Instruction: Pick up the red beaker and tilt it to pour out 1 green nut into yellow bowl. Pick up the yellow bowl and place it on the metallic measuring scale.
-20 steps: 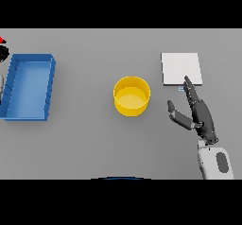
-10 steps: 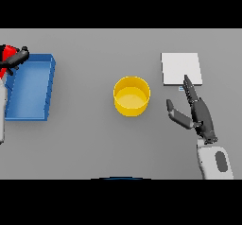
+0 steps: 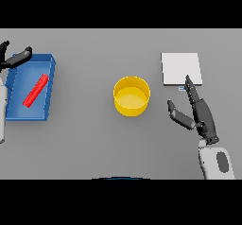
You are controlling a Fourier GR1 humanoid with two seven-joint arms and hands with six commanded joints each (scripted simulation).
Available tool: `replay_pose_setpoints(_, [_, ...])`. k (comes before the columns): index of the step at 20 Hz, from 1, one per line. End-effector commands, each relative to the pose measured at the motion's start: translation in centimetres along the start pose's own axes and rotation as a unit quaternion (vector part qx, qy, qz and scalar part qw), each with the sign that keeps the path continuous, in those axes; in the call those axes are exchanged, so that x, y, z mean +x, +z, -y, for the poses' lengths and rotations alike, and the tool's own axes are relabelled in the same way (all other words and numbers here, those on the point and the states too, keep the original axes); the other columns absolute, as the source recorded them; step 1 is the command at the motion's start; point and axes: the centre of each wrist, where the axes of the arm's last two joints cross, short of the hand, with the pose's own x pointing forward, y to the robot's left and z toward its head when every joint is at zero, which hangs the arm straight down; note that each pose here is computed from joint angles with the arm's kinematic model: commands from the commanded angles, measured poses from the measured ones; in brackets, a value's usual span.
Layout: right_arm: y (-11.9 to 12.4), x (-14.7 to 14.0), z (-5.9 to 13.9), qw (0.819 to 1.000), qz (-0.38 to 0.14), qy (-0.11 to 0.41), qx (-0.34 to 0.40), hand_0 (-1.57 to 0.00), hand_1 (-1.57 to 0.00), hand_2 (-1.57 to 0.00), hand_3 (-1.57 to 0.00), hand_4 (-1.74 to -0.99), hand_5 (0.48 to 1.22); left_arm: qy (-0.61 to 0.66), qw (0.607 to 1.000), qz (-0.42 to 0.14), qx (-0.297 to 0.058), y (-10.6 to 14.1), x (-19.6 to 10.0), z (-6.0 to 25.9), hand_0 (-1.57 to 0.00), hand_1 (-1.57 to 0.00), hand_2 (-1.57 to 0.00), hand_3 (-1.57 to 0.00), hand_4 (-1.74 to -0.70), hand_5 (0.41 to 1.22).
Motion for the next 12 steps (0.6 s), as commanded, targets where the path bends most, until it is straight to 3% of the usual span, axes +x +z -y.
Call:
replay_pose_setpoints(1, [0.0,0.1,-0.4,1.0,-0.004,-0.007,0.005,0.0,0.0,0.0,0.0,-1.29,0.714,-0.001,1.0,0.005,0.005,0.3,0.0,0.4,-0.08,-0.07,-0.06,-0.04,-0.74,0.656])
replay_pose_setpoints(3, [-0.4,0.4,-0.4,1.0,-0.011,0.002,0.002,0.0,0.0,0.0,0.0,-1.277,0.704,0.007,1.0,0.01,0.015,0.6,0.1,0.9,-0.05,-0.04,-0.04,-0.02,-0.73,0.661])
replay_pose_setpoints(6, [-1.5,1.6,-0.5,0.997,-0.011,0.079,0.011,0.0,0.0,0.0,0.0,-1.222,0.662,0.02,0.999,0.024,0.026,0.8,0.5,0.7,-0.03,-0.02,-0.02,-0.01,-0.72,0.675])
replay_pose_setpoints(8, [-2.3,2.4,-0.1,0.993,0.034,0.092,0.062,-0.01,0.0,0.0,0.0,-1.167,0.672,0.028,0.999,0.025,0.026,0.8,0.3,1.0,-0.02,-0.01,-0.01,-0.01,-0.72,0.685])
replay_pose_setpoints(10, [-3.3,3.2,0.1,0.984,0.059,0.118,0.121,-0.01,0.0,0.0,0.0,-1.202,0.683,0.029,0.998,0.038,0.03,0.9,0.4,0.5,-0.01,-0.01,-0.01,0.0,-0.73,0.7])
replay_pose_setpoints(12, [-5.5,4.7,-0.5,0.966,0.068,0.185,0.167,0.0,0.0,0.0,0.0,-1.254,0.666,0.034,0.998,0.039,0.023,1.0,0.7,1.0,-0.01,-0.01,0.0,0.0,-0.74,0.709])
